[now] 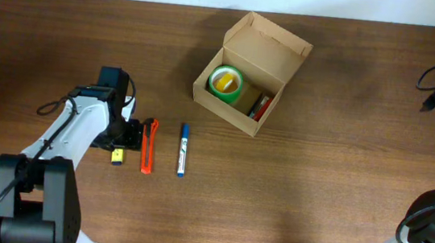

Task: Pack container
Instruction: 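Lower the left gripper and grasp the yellow highlighter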

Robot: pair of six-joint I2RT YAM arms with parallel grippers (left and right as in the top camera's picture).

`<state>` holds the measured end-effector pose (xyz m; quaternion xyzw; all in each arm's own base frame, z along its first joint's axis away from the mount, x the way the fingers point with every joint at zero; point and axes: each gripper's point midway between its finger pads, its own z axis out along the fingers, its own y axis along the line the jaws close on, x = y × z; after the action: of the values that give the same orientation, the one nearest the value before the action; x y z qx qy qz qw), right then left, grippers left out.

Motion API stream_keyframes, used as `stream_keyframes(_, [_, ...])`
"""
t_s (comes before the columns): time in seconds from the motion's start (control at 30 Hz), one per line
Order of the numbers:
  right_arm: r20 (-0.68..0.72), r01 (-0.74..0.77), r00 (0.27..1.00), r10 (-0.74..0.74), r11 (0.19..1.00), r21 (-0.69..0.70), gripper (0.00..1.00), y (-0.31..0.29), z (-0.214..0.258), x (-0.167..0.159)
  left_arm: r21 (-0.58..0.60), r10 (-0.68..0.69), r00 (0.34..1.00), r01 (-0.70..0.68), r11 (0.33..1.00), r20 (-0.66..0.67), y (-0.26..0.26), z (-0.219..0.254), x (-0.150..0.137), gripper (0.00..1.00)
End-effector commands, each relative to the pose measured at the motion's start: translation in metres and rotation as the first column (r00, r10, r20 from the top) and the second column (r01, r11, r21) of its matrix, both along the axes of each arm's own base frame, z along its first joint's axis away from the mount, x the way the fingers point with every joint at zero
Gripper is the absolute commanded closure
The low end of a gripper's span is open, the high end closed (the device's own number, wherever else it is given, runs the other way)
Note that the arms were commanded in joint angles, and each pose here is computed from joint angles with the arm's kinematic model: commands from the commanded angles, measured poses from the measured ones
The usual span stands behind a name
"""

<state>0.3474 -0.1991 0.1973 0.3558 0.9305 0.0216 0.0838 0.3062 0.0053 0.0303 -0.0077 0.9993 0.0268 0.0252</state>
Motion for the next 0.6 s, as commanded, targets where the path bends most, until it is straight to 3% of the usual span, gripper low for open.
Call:
stream_keyframes(0.0, [-0.014, 0.005, 1.000, -0.005, 1.000, 0.016, 0.01, 0.002, -0.006, 0.000, -0.014, 0.038, 0.999, -0.038, 0.999, -0.023, 0.006, -0.011, -0.002, 0.28])
stream_keyframes(0.37, [-0.014, 0.005, 1.000, -0.004, 1.000, 0.016, 0.01, 0.002, -0.006, 0.000, -0.025, 0.071, 0.995, -0.073, 0.997, -0.072, 0.015, -0.033, -0.003, 0.43])
stream_keyframes(0.47, [-0.014, 0.005, 1.000, -0.004, 1.000, 0.016, 0.01, 0.002, -0.006, 0.000, -0.033, 0.071, 0.995, -0.074, 0.997, -0.077, 0.013, -0.038, -0.002, 0.53])
stream_keyframes(0.57, [-0.014, 0.005, 1.000, -0.004, 1.000, 0.016, 0.01, 0.002, -0.006, 0.000, -0.033, 0.071, 0.994, -0.074, 0.997, -0.084, 0.013, -0.041, -0.003, 0.75])
